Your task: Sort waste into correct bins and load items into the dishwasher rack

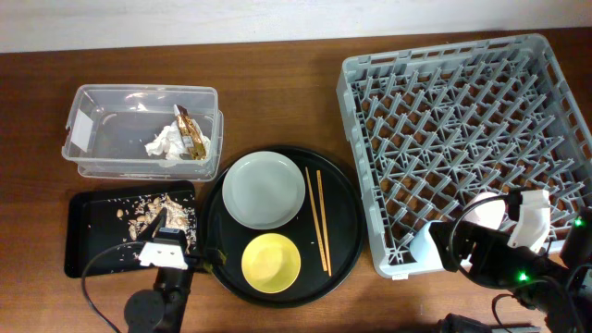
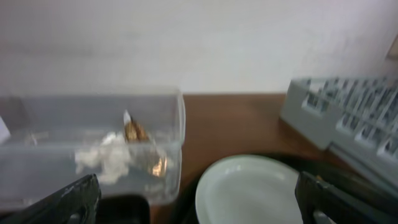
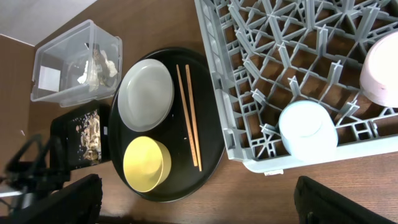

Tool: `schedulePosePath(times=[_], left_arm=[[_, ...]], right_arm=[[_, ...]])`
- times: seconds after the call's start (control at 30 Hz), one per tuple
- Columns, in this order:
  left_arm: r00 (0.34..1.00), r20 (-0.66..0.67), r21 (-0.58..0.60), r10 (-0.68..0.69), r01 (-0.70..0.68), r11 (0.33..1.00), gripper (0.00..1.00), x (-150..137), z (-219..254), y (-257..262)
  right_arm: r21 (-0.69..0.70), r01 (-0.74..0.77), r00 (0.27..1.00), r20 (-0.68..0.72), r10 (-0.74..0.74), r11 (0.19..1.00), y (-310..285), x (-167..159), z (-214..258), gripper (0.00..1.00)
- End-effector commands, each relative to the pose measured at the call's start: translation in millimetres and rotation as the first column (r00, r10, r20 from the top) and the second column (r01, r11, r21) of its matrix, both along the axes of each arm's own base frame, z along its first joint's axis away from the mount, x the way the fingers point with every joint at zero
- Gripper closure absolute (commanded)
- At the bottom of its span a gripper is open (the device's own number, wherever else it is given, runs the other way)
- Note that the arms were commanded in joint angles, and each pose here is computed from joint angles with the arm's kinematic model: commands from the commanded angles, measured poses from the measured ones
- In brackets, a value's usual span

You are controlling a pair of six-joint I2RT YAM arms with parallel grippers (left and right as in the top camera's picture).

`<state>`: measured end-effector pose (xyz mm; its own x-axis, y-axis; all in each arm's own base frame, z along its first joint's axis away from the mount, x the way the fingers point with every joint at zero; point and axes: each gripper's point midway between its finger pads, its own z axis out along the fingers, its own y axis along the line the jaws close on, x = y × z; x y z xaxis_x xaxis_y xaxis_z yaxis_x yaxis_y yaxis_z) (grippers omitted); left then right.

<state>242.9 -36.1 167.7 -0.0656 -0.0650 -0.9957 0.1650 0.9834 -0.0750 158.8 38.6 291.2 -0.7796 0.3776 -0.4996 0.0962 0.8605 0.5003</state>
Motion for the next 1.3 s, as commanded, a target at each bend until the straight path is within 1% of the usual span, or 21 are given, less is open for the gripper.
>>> schedulePosePath(times=[0.0, 0.47, 0.63, 0.7, 0.8, 0.83, 0.93, 1.0, 1.07, 1.13, 1.17, 1.27], left_arm=[[1.0, -0.014, 0.013, -0.003, 0.003, 1.0, 0.01, 0.4, -9.3, 0.0], [1.0, -0.013, 0.013, -0.003, 0.003, 1.0, 0.01, 0.4, -8.9, 0.0], [1.0, -0.013, 0.013, -0.003, 0.003, 1.0, 0.01, 0.4, -8.9, 0.0], [1.0, -0.013, 0.013, -0.003, 0.003, 1.0, 0.01, 0.4, -8.9, 0.0], [1.0, -0.013, 0.013, -0.003, 0.003, 1.0, 0.01, 0.4, -8.9, 0.0], [1.0, -0.013, 0.013, -0.003, 0.003, 1.0, 0.01, 0.4, -8.9, 0.0], [1.0, -0.013, 0.013, -0.003, 0.003, 1.0, 0.01, 0.4, -8.9, 0.0], [1.0, -0.013, 0.013, -0.003, 0.003, 1.0, 0.01, 0.4, -8.9, 0.0], [1.0, -0.013, 0.013, -0.003, 0.003, 1.0, 0.01, 0.4, -8.9, 0.0], [1.0, -0.013, 0.013, -0.003, 0.003, 1.0, 0.01, 0.4, -8.9, 0.0], [1.0, -0.013, 0.013, -0.003, 0.003, 1.0, 0.01, 0.4, -8.9, 0.0], [1.0, -0.013, 0.013, -0.003, 0.003, 1.0, 0.01, 0.4, -8.9, 0.0]], right_arm=[[-0.009, 0.006, 1.0, 0.0, -0.006, 1.0, -1.7, -0.1, -0.2, 0.01], [-0.008, 0.007, 1.0, 0.0, -0.007, 1.0, -1.7, -0.1, -0.2, 0.01], [0.0, 0.018, 0.998, 0.057, -0.018, 1.0, -4.0, 12.0, 9.3, 0.01], [0.012, -0.024, 0.996, 0.081, 0.023, 1.0, 1.8, 13.4, 13.0, 0.01], [-0.021, -0.131, 0.986, 0.099, 0.133, 0.991, 12.8, 7.7, 12.1, 0.01], [-0.035, -0.154, 0.983, 0.093, 0.156, 0.987, 14.9, 5.7, 10.3, 0.01], [-0.139, -0.179, 0.983, 0.026, 0.184, 0.974, 9.5, 0.1, -3.0, 0.01], [-0.173, -0.231, 0.972, 0.009, 0.236, 0.958, 13.9, 1.3, -6.3, 0.01], [-0.175, -0.311, 0.948, 0.02, 0.319, 0.934, 27.5, 14.0, -4.9, 0.01], [-0.15, -0.358, 0.932, -0.005, 0.362, 0.922, 39.6, 24.3, -8.9, 0.01], [-0.132, -0.398, 0.917, -0.06, 0.394, 0.908, 49.3, 29.9, -18.3, 0.01], [-0.102, -0.416, 0.894, -0.228, 0.386, 0.904, 64.5, 41.4, -47.0, 0.01]])
